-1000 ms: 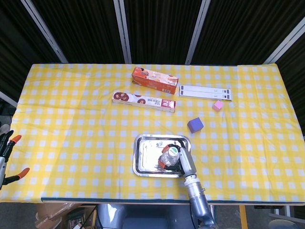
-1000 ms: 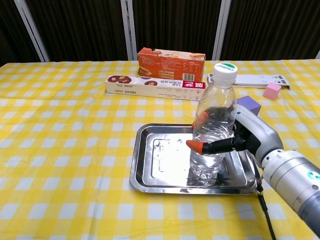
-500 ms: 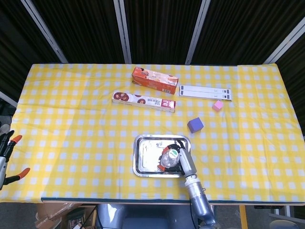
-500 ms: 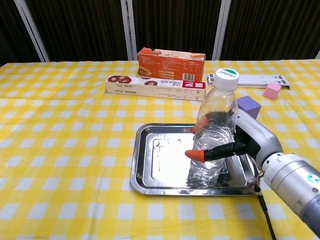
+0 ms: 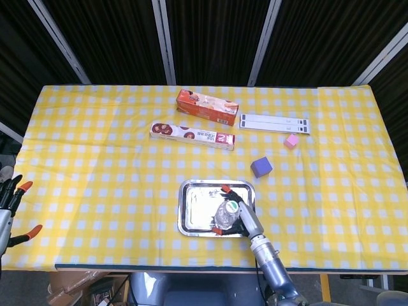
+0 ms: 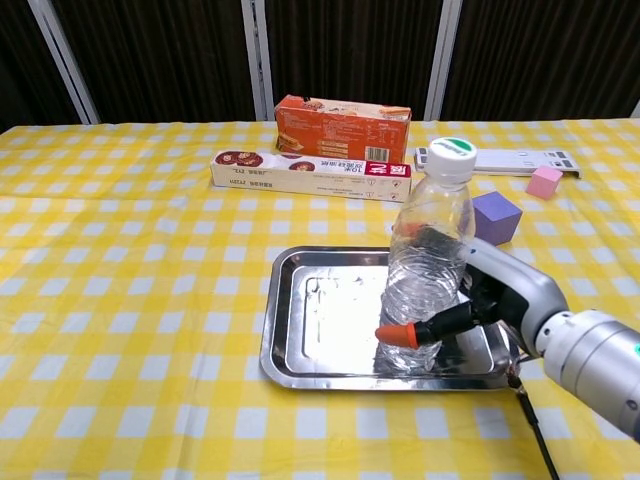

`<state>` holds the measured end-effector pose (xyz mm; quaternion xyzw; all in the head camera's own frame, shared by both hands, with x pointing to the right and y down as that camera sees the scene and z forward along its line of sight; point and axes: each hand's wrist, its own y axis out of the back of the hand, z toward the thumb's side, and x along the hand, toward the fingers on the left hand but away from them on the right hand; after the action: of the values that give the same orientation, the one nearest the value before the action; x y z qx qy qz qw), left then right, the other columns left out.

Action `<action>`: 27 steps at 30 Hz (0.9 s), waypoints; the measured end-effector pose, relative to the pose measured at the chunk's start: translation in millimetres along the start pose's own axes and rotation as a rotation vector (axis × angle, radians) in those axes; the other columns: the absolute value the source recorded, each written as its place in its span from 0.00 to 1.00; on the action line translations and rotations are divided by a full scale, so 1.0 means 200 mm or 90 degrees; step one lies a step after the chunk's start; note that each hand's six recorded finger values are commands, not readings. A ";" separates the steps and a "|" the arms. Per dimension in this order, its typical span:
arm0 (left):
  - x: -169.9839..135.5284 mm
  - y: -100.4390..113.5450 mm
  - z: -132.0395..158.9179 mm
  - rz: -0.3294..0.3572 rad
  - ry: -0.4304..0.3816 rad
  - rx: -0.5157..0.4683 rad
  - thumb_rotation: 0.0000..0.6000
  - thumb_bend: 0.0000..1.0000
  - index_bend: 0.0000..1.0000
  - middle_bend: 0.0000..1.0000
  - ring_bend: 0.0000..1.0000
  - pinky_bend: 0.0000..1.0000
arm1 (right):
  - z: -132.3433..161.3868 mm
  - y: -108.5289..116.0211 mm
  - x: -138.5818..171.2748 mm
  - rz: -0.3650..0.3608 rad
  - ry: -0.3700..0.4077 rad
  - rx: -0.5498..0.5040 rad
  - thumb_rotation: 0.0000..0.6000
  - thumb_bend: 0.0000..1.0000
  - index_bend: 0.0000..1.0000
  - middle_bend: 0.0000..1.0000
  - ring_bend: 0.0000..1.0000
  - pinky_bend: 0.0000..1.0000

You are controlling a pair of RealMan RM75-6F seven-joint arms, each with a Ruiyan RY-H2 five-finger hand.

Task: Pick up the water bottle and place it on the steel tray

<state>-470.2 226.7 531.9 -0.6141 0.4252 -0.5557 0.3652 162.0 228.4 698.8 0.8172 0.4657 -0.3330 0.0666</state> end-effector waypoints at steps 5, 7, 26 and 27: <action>0.00 0.00 -0.01 0.000 0.003 -0.002 1.00 0.19 0.11 0.00 0.00 0.00 | -0.01 0.18 0.05 -0.014 -0.008 0.027 1.00 0.09 0.01 0.07 0.00 0.00; 0.00 0.00 -0.01 -0.002 0.002 -0.003 1.00 0.19 0.11 0.00 0.00 0.00 | -0.03 0.27 0.09 -0.020 -0.016 0.044 1.00 0.08 0.01 0.07 0.00 0.00; -0.02 -0.01 0.01 0.001 0.005 0.006 1.00 0.19 0.11 0.00 0.00 0.00 | -0.13 1.00 0.73 0.096 -0.175 0.243 1.00 0.08 0.03 0.07 0.00 0.00; -0.02 -0.01 0.01 0.000 0.006 0.007 1.00 0.19 0.11 0.00 0.00 0.00 | -0.13 1.01 0.73 0.084 -0.164 0.253 1.00 0.08 0.06 0.07 0.00 0.00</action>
<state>-468.8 230.5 531.8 -0.6095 0.4235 -0.5609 0.3666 387.0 231.9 590.8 0.7935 0.3246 -0.5146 -0.0148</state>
